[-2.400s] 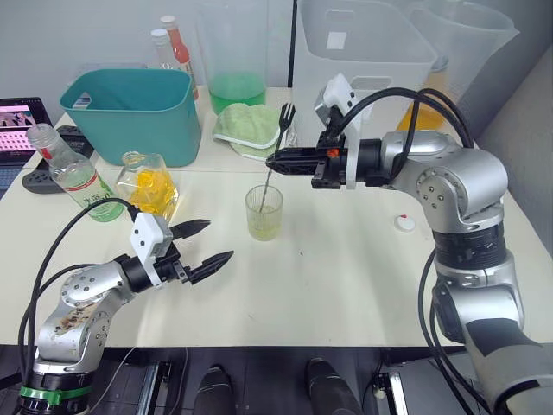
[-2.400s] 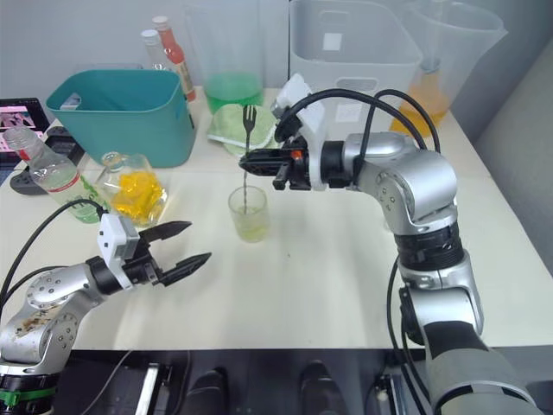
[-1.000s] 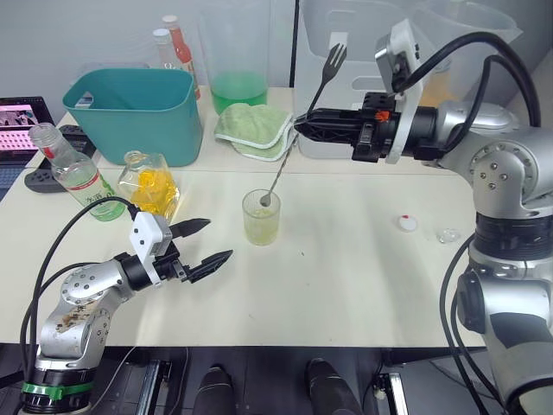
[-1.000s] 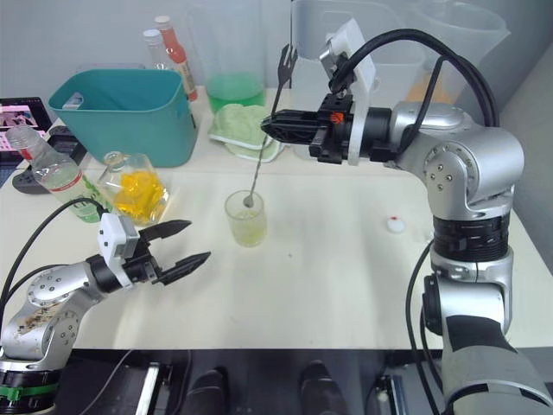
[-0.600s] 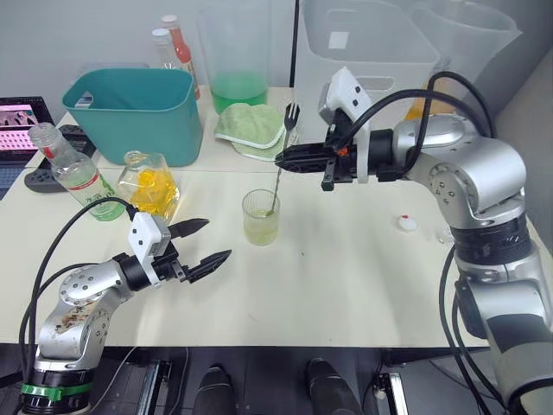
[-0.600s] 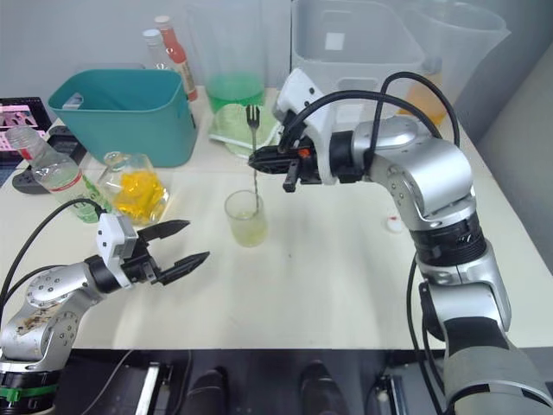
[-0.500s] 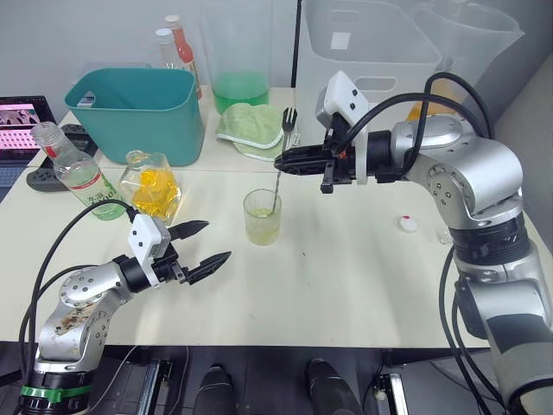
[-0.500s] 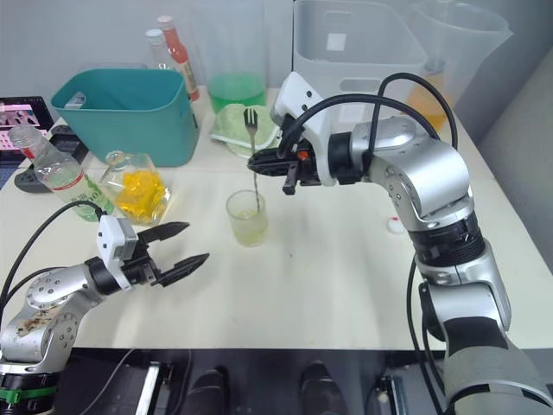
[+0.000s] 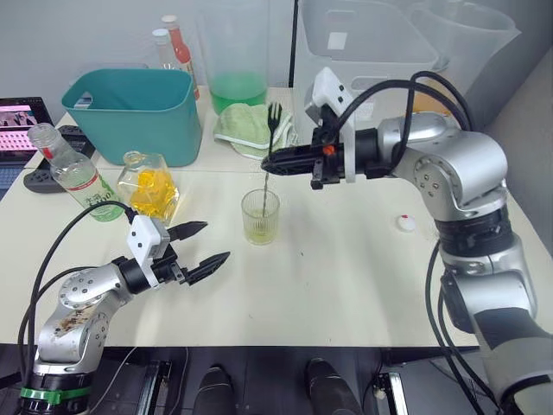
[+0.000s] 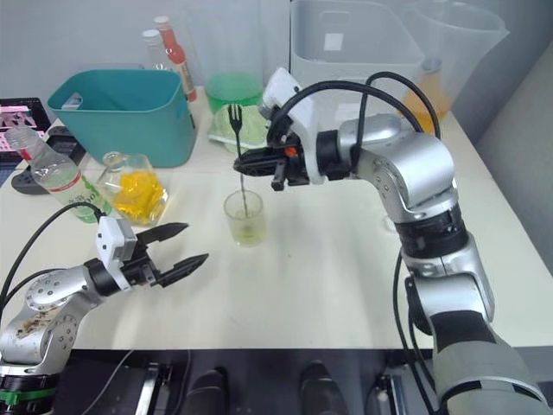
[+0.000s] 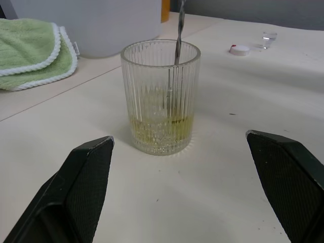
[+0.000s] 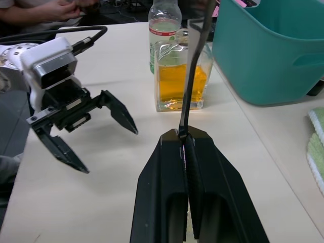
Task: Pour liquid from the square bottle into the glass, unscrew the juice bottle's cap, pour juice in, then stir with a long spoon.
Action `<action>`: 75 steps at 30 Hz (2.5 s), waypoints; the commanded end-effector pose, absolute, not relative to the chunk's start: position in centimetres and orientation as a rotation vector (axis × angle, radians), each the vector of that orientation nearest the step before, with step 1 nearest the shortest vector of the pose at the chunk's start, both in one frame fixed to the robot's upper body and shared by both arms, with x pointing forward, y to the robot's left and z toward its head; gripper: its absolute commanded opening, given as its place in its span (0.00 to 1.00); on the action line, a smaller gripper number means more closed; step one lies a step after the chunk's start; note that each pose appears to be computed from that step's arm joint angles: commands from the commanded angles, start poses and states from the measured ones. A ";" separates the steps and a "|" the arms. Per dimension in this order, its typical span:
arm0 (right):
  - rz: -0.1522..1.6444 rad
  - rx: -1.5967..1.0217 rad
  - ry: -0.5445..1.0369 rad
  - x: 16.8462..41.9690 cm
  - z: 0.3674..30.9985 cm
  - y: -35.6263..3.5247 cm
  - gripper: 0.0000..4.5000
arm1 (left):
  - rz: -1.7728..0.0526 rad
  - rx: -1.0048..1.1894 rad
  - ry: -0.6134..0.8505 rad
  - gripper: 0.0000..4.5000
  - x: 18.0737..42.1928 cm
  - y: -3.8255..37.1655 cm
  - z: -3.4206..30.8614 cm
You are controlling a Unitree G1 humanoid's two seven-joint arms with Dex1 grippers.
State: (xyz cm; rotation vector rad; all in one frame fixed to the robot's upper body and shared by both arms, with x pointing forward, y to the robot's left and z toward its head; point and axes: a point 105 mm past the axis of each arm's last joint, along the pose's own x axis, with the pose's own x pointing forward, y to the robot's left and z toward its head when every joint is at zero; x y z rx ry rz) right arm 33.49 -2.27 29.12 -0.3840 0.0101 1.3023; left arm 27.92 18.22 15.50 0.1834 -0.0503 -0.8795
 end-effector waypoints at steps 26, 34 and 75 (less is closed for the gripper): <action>1.260 -0.245 -0.199 31.0 35.7 -6.8 0.00 | -0.925 0.224 -0.104 0.99 27.7 18.7 17.7; 1.231 -0.274 -0.146 31.2 34.3 -7.1 0.00 | -0.941 0.250 -0.104 0.99 27.9 19.3 18.7; 0.790 -0.146 0.758 28.9 29.1 -19.8 0.00 | -1.013 0.249 -0.134 0.99 26.6 18.4 20.9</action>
